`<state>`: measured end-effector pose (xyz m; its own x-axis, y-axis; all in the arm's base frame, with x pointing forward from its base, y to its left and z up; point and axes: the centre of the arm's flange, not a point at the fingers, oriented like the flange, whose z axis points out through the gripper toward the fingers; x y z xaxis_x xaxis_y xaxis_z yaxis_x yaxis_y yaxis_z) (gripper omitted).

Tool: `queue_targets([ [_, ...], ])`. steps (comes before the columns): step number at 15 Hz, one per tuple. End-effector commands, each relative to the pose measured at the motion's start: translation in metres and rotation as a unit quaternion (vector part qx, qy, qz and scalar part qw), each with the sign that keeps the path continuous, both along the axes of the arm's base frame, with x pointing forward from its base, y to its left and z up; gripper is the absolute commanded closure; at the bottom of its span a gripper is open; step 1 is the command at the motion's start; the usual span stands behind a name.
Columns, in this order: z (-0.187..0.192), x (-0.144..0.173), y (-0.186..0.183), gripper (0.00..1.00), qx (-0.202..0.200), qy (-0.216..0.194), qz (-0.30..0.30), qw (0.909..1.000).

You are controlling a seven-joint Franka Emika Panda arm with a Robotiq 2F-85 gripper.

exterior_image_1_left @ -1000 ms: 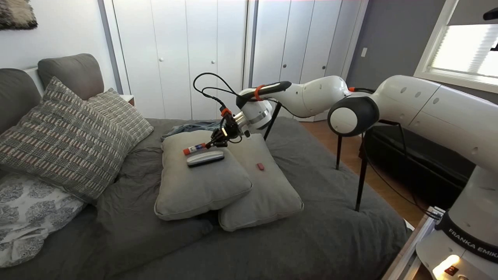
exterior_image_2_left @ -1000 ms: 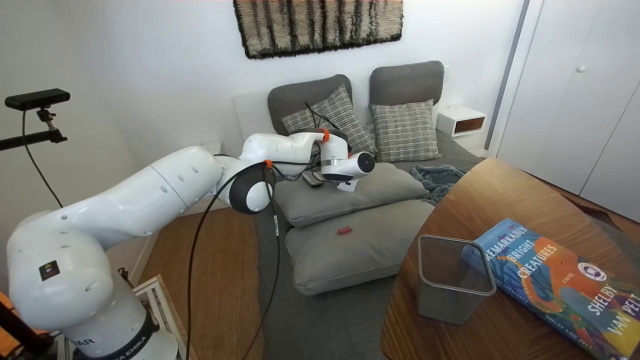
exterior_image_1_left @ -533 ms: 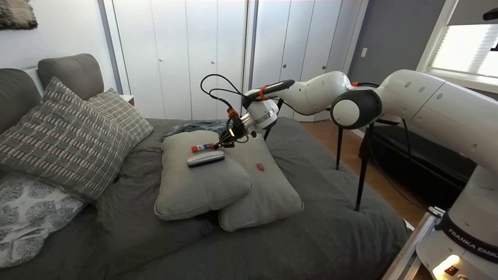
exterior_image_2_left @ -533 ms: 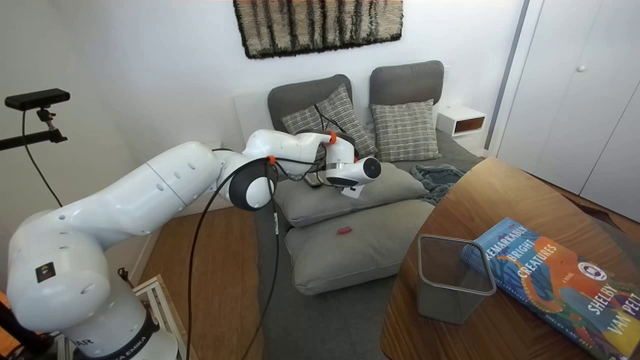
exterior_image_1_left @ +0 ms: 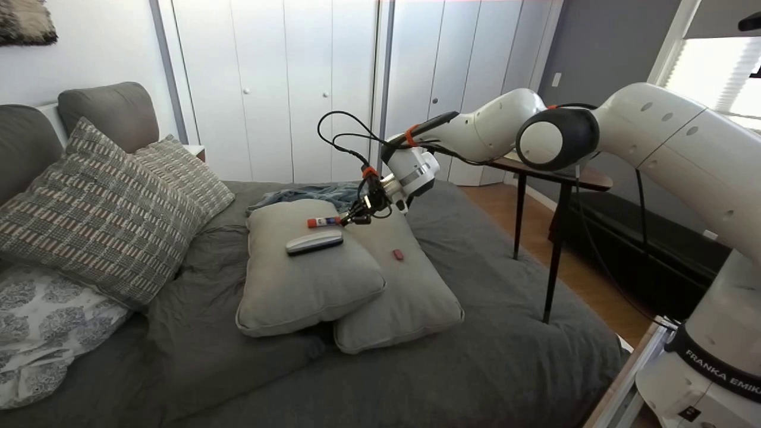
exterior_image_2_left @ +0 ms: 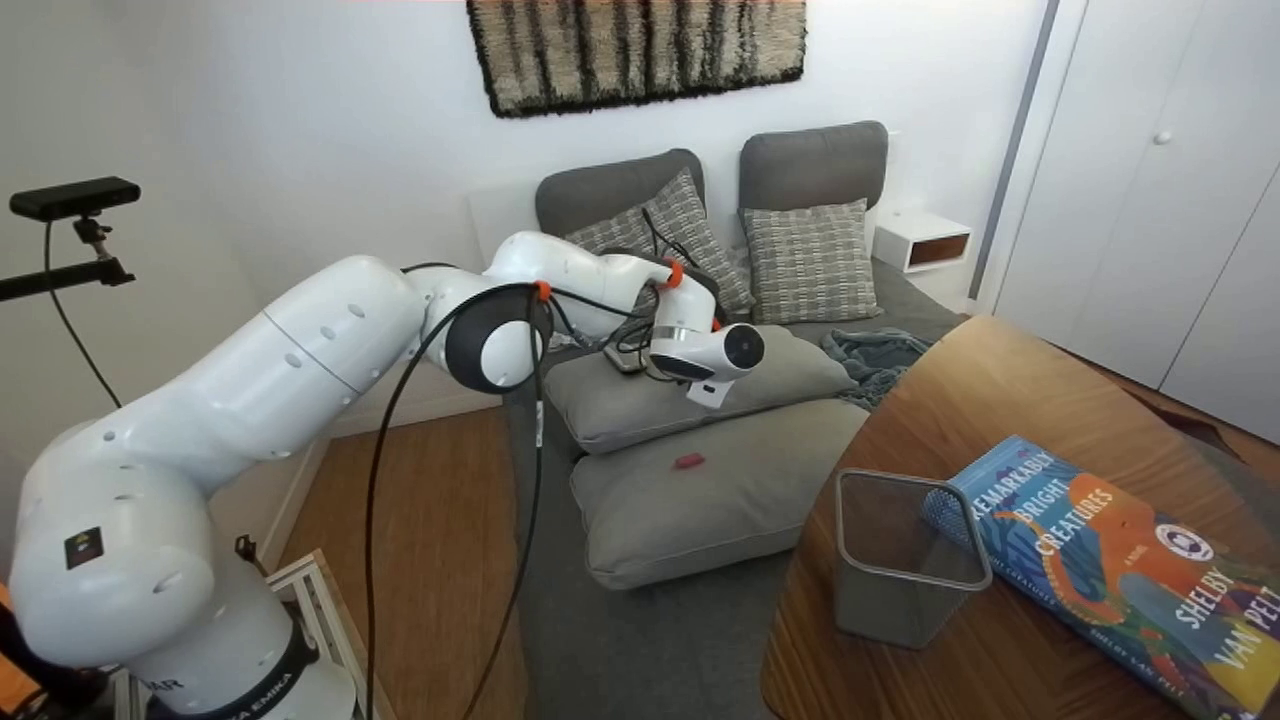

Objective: Pick up the glue stick and put it on the left gray pillow

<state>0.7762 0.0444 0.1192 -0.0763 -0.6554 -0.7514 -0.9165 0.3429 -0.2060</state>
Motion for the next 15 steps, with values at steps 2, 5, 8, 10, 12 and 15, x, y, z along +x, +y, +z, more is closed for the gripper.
queue_targets([
  [2,0.012,-0.044,-0.009,0.99,0.002,0.006,-0.005,1.0],
  [5,0.016,-0.047,-0.007,0.99,0.005,-0.004,0.005,1.0],
  [8,0.022,-0.042,0.005,0.99,0.004,-0.023,0.011,0.9997],
  [10,0.024,-0.037,0.012,0.99,0.004,-0.03,0.009,0.9995],
  [12,0.024,-0.034,0.018,0.99,0.006,-0.031,0.006,0.9995],
  [15,0.023,-0.031,0.024,0.99,0.008,-0.027,0.003,0.9996],
])
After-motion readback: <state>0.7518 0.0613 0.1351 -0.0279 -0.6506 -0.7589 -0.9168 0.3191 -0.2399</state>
